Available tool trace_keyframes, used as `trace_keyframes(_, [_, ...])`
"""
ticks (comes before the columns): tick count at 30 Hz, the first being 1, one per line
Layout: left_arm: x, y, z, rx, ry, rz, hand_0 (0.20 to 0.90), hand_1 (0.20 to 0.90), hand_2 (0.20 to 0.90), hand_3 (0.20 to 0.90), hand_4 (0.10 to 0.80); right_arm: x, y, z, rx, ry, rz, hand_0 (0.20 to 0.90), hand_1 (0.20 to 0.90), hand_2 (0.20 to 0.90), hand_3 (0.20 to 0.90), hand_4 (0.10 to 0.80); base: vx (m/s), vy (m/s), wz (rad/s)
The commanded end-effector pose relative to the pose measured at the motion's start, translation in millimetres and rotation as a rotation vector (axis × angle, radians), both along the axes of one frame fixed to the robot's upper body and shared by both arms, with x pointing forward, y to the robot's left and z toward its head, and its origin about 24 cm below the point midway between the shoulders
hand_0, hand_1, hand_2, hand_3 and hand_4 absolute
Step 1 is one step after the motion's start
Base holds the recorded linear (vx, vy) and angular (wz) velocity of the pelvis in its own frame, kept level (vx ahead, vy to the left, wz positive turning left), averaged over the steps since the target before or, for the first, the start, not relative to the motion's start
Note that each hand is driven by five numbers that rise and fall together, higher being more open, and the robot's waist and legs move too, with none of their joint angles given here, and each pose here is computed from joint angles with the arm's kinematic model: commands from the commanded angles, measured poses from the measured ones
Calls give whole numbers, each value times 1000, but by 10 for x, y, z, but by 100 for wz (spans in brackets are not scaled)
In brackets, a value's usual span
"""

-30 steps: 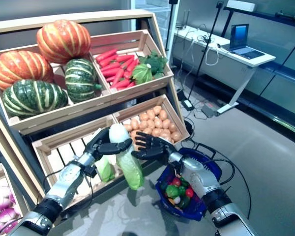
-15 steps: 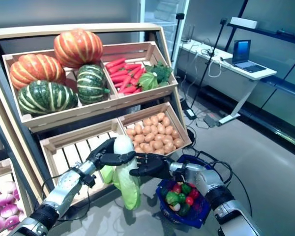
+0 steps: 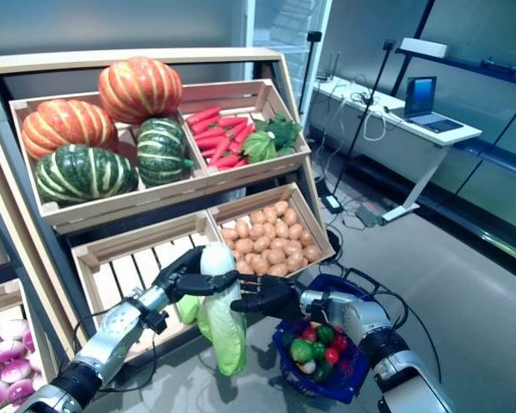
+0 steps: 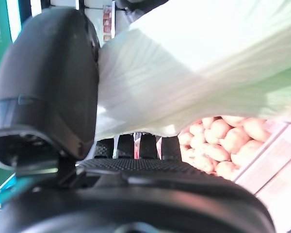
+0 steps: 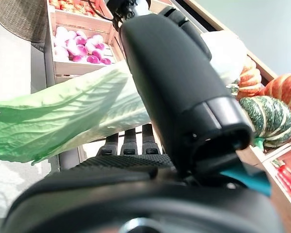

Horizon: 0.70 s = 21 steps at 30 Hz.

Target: Put vegetables into the basket

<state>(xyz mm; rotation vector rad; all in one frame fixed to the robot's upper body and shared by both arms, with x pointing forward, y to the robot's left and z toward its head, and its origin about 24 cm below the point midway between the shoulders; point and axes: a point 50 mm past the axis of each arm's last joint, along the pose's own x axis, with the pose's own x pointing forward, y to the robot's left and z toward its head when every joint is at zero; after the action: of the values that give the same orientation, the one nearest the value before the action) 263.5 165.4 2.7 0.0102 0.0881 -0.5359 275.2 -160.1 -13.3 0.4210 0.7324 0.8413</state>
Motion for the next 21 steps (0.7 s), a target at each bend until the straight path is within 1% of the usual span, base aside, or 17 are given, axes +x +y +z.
trace_keyframes(1, [416, -221, 896, -291, -374, 42, 300, 300, 300, 300, 400, 119, 129, -28, -81, -61, -1, 900, 900, 900, 900, 800, 0, 0, 0])
trace_keyframes(5, [427, -267, 978, -344, -397, 64, 300, 300, 300, 300, 400, 168, 127, -114, -253, -113, -81, 900, 900, 900, 900, 800, 0, 0, 0])
trace_keyframes(7, [427, -304, 1003, -358, -406, 73, 300, 300, 300, 300, 400, 175, 191, -137, -278, -128, -118, 900, 900, 900, 900, 800, 0, 0, 0])
trace_keyframes(9, [421, -346, 1016, -367, -411, 78, 300, 300, 300, 300, 400, 155, 319, -168, -281, -132, -141, 900, 900, 900, 900, 800, 0, 0, 0])
trace_keyframes(14, [414, -401, 1012, -380, -411, 79, 300, 300, 300, 300, 400, 66, 563, -261, -274, -108, -194, 900, 900, 900, 900, 800, 0, 0, 0])
trace_keyframes(18, [400, -447, 1012, -395, -405, 64, 300, 300, 300, 300, 400, -29, 759, -325, -197, -49, -191, 900, 900, 900, 900, 800, 0, 0, 0])
trace_keyframes(21, [406, -484, 1011, -409, -392, 38, 300, 300, 300, 300, 400, -26, 882, -278, -104, -42, -185, 900, 900, 900, 900, 800, -5, 3, 1])
